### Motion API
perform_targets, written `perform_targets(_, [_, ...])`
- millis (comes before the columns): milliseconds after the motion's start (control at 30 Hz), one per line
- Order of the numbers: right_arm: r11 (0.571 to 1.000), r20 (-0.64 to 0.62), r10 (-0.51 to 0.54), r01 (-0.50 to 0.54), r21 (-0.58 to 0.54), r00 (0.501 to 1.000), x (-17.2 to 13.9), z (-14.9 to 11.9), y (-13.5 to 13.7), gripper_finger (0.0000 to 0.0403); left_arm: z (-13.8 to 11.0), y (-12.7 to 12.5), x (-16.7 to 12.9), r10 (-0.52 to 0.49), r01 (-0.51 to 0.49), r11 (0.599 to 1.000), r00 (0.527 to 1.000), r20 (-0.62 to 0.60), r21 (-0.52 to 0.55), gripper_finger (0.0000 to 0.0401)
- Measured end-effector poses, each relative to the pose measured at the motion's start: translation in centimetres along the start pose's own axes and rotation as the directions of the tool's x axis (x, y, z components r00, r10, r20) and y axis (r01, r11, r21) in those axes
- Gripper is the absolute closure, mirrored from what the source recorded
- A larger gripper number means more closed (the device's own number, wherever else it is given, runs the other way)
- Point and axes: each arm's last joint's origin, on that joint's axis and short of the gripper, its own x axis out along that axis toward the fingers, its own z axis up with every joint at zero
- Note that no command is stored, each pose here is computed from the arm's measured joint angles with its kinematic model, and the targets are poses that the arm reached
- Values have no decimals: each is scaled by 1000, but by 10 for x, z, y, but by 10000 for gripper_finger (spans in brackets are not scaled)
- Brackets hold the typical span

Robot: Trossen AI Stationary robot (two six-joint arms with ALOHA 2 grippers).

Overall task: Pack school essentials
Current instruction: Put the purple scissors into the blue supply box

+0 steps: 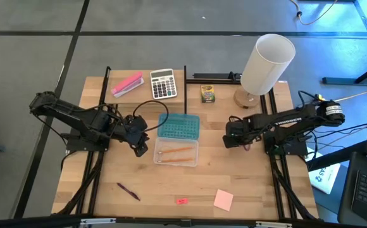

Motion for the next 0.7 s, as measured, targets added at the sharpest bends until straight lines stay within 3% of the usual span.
perform_targets(533, [1000,16,-3,2,10,1000,16,-1,-12,231,0,0,0,0,0,1000,1000,0,0,323])
perform_targets(700, [1000,21,-11,11,11,1000,16,-1,-13,252,0,0,0,0,0,1000,1000,0,0,323])
